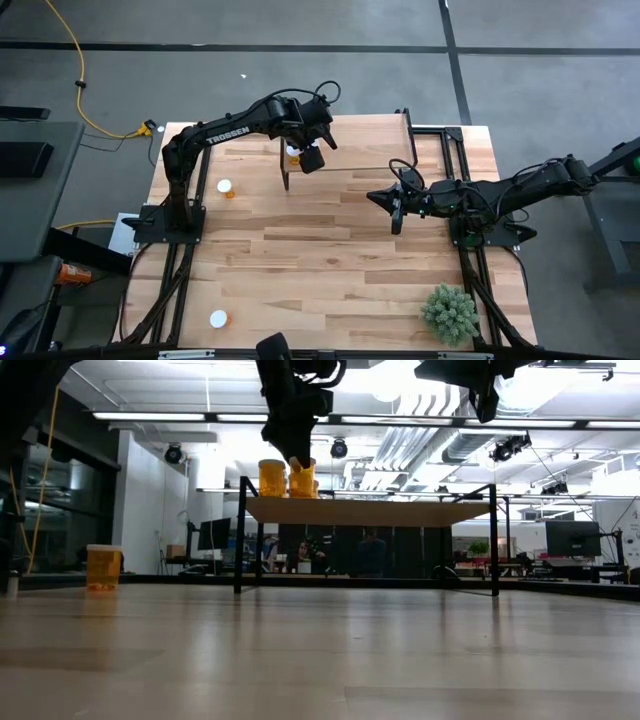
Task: Pick and place medicine bottles onto shelf by color
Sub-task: Put the orange pill bottle on the shelf aligned with the other orange pill bottles
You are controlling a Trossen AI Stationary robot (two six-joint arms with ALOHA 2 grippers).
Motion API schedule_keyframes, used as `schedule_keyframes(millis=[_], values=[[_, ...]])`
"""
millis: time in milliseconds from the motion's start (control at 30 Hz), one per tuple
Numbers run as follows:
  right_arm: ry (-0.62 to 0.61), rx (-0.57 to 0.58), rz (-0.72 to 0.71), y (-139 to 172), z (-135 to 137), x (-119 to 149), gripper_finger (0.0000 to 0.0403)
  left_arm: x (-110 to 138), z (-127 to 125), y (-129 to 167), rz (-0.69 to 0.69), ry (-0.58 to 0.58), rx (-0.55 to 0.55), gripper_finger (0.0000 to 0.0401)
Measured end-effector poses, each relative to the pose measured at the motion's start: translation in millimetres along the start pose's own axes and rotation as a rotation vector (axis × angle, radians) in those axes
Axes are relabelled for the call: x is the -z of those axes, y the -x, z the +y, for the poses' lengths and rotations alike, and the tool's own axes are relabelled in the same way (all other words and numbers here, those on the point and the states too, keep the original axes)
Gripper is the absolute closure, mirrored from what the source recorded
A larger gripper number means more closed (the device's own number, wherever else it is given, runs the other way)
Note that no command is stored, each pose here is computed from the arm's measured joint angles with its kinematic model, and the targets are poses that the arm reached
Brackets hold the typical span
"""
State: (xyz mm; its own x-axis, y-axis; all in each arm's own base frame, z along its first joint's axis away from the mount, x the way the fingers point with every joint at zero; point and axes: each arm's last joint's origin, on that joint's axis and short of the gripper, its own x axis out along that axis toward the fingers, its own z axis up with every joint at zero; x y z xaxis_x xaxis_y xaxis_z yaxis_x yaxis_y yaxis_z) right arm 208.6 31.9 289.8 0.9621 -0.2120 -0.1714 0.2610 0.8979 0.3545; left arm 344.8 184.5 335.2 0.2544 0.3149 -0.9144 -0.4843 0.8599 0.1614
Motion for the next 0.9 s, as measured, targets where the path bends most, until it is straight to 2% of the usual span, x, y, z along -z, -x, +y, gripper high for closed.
schedule_keyframes(millis=[567, 900], values=[[0.0, 0.0, 0.0, 0, 0, 0, 0.0402, 0, 0, 0, -0.003, 0.002, -0.002, 0.0173], [0.0, 0.0, 0.0, 0, 0, 0, 0.0402, 5, -3, -11, 0.039, 0.002, -0.002, 0.0119]])
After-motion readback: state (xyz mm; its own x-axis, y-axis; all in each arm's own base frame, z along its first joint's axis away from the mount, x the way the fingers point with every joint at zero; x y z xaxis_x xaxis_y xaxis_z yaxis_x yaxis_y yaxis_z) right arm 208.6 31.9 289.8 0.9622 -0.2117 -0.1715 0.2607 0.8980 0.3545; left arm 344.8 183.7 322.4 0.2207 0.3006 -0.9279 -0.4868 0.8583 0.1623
